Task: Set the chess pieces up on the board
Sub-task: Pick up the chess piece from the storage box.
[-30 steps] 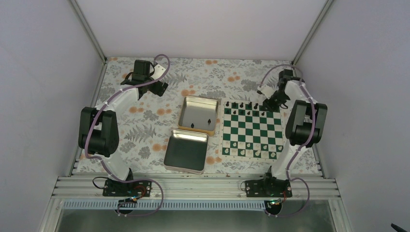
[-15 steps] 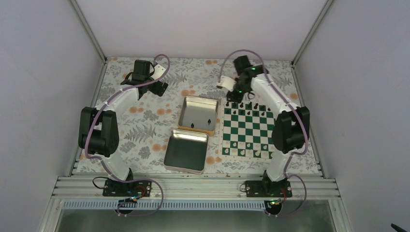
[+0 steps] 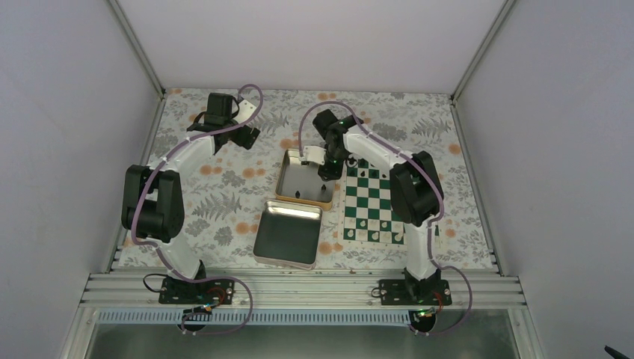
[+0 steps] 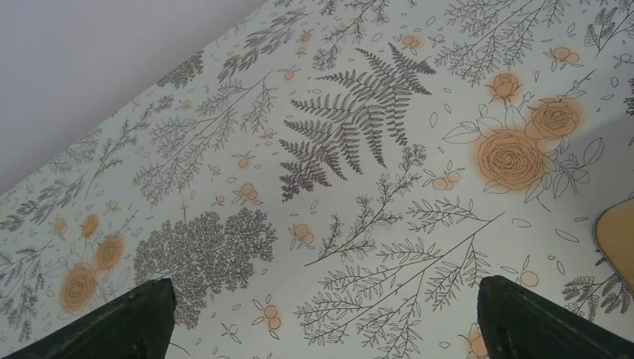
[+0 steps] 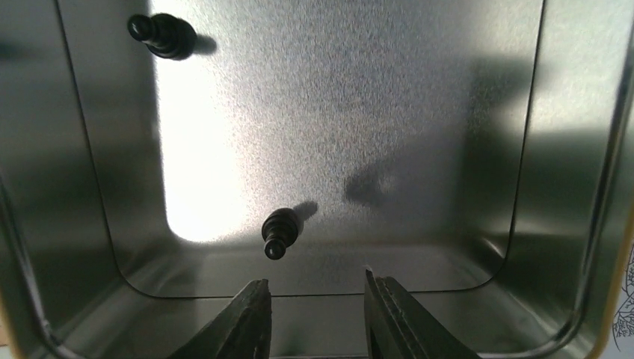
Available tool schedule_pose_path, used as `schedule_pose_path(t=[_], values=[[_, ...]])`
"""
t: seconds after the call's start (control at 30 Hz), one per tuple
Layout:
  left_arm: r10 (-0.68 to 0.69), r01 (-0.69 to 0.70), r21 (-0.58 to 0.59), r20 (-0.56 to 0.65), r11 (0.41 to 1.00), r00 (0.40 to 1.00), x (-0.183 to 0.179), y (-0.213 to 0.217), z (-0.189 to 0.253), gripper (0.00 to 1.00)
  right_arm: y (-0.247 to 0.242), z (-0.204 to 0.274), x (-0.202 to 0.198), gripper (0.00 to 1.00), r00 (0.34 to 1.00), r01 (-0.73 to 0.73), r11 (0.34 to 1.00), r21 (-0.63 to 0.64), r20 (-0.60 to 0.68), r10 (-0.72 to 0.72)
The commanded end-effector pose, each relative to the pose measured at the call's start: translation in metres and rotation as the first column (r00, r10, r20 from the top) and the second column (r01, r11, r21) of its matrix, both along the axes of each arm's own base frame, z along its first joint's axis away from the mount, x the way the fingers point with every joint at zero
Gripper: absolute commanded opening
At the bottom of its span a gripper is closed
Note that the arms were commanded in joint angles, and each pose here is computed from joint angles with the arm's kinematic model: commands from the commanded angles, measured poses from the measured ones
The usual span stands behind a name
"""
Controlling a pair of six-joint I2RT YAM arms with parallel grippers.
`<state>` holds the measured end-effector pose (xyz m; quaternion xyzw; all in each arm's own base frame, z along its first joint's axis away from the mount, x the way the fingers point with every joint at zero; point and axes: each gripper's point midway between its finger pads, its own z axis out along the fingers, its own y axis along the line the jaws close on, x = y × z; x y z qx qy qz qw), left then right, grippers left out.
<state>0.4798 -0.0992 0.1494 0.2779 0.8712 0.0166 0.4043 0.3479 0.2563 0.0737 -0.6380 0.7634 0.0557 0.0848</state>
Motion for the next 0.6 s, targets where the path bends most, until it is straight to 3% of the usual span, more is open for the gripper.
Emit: schedule_pose_path(t=[0.0, 0.57], values=[[-0.002, 0.003, -0.003, 0.02, 1.0, 1.0, 0.006, -0.002, 0.003, 1.0, 0.001, -0.005, 0.0, 0.34, 1.0, -0.002, 0.999, -0.039, 0.01, 0.002], [-0.002, 0.002, -0.001, 0.015, 1.0, 1.0, 0.005, -0.001, -0.001, 1.0, 0.006, -0.029, -0.024, 0.35, 0.996, -0.034, 0.998, -0.057, -0.079, 0.029]])
